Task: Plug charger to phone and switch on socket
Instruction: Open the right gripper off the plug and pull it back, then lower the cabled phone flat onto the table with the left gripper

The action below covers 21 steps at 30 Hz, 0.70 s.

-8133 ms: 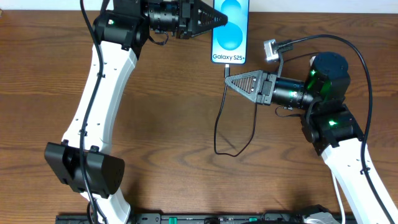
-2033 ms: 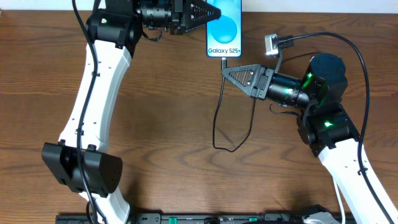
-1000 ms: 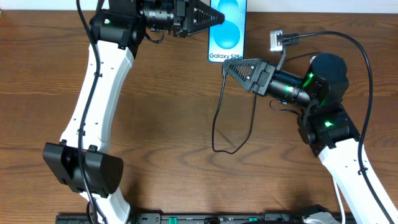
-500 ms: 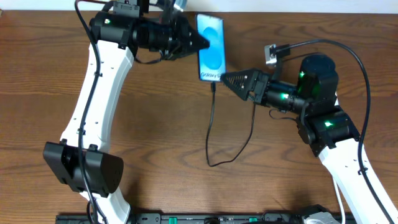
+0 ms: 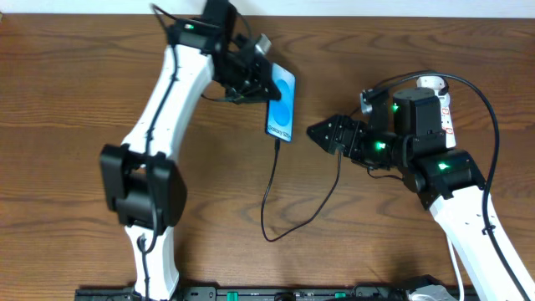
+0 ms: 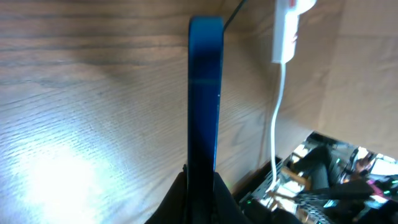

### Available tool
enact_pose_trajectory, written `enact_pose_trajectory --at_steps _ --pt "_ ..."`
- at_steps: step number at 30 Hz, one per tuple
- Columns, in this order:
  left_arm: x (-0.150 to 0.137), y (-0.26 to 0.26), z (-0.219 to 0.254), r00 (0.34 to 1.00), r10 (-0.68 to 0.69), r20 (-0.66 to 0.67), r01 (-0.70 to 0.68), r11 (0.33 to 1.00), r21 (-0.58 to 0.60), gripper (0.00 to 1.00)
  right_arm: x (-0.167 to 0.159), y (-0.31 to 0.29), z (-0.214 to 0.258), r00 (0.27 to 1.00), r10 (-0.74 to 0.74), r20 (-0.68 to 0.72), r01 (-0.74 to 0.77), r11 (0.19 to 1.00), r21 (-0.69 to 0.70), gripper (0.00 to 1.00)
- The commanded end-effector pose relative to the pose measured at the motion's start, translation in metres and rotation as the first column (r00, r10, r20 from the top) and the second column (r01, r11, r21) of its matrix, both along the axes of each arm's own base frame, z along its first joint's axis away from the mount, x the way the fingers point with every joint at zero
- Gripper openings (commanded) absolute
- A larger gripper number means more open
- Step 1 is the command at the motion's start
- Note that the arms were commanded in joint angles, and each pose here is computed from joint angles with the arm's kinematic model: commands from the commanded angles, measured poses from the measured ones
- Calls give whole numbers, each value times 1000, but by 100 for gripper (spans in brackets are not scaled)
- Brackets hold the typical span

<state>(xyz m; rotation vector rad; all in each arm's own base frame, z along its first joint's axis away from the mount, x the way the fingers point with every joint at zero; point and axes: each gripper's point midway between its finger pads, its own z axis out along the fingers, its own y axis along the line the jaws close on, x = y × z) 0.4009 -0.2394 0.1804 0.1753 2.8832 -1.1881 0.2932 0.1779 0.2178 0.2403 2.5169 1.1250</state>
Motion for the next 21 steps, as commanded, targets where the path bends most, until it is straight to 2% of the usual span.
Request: enact_pose_trajectory --at_steps 1,5,8,13,21 --pt "0 -13 -22 999 -54 -7 54 999 -4 7 -1 -28 -22 999 -47 -7 45 985 -169 99" --pt "7 -16 -45 998 -54 -32 54 999 3 7 -9 -53 -38 990 -119 -76 96 963 -253 99" --pt "13 -17 -60 998 -19 -66 20 1000 12 7 -10 -62 -41 986 -141 -92 112 957 -266 99" --pt "24 -7 -84 987 103 -121 -89 989 121 7 -10 -64 -42 986 -140 -91 111 956 -271 99" --pt "14 -11 -99 983 94 -159 -70 987 146 7 -10 -65 -42 987 -137 -88 108 955 -277 99"
